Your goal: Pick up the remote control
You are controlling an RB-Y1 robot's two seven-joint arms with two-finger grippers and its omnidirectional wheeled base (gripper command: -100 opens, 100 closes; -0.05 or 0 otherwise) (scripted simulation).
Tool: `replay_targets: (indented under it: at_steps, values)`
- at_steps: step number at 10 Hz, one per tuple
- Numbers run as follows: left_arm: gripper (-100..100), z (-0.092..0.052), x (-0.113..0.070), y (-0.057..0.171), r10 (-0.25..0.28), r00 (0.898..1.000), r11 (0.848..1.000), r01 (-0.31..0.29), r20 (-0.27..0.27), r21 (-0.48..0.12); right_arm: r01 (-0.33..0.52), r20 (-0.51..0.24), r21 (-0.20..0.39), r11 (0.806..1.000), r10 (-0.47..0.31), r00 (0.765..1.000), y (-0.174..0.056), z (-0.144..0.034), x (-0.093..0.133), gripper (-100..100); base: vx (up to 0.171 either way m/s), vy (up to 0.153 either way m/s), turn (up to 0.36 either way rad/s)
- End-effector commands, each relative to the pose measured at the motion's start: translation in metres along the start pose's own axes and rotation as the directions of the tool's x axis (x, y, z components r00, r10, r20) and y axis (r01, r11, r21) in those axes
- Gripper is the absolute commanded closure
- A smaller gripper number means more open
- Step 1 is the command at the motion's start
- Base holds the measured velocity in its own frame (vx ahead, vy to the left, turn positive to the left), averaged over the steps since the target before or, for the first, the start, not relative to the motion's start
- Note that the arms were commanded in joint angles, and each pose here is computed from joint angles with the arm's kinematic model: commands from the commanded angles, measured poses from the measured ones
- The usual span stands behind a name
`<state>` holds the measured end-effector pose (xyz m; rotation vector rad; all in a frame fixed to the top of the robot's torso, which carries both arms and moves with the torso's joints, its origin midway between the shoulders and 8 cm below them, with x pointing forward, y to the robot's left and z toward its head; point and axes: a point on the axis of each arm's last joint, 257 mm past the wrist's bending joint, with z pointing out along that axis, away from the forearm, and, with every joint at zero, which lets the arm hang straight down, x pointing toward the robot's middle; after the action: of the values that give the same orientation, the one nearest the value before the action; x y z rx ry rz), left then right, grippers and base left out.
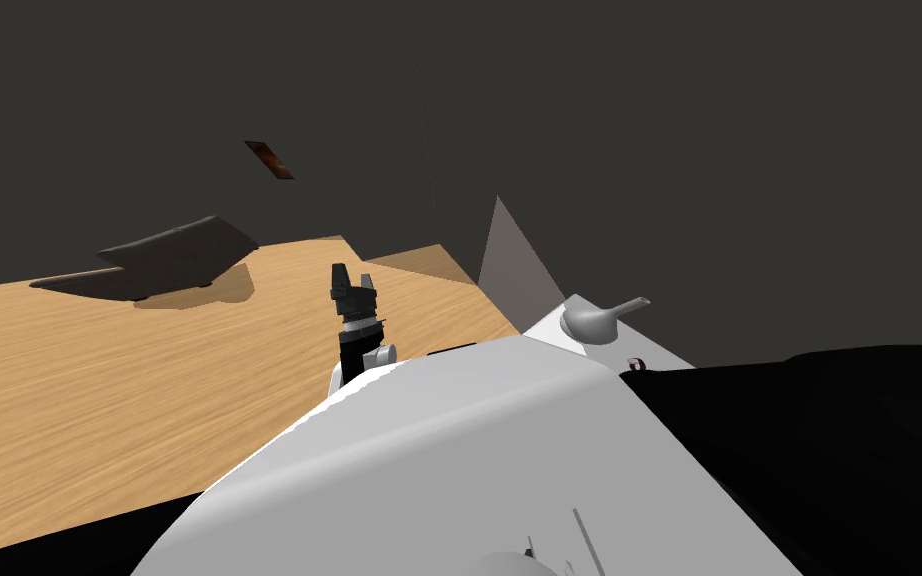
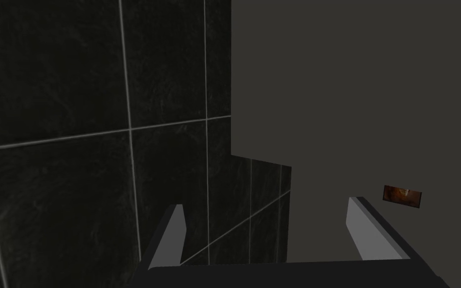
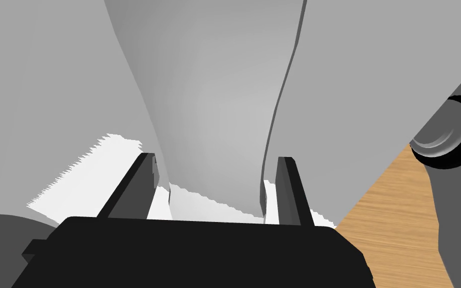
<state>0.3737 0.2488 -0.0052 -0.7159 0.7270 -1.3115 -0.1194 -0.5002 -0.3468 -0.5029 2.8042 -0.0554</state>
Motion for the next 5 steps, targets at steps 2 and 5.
replay_targets:
  at_steps: [2, 5]
  values:
    - [0, 0.0, 0.0, 0.0, 0.0, 1.0, 1.0, 0.0, 0.0, 0.0, 0.011, 0.001, 0.001, 1.0, -0.011, 1.0, -0.002, -0.011, -0.004, 100, -0.004, -0.003, -0.065]
    - [0, 0.0, 0.0, 0.0, 0.0, 1.0, 1.0, 0.0, 0.0, 0.0, 0.017, 0.002, 0.0, 1.0, -0.017, 1.0, -0.002, -0.017, -0.007, 100, -0.005, -0.002, -0.034]
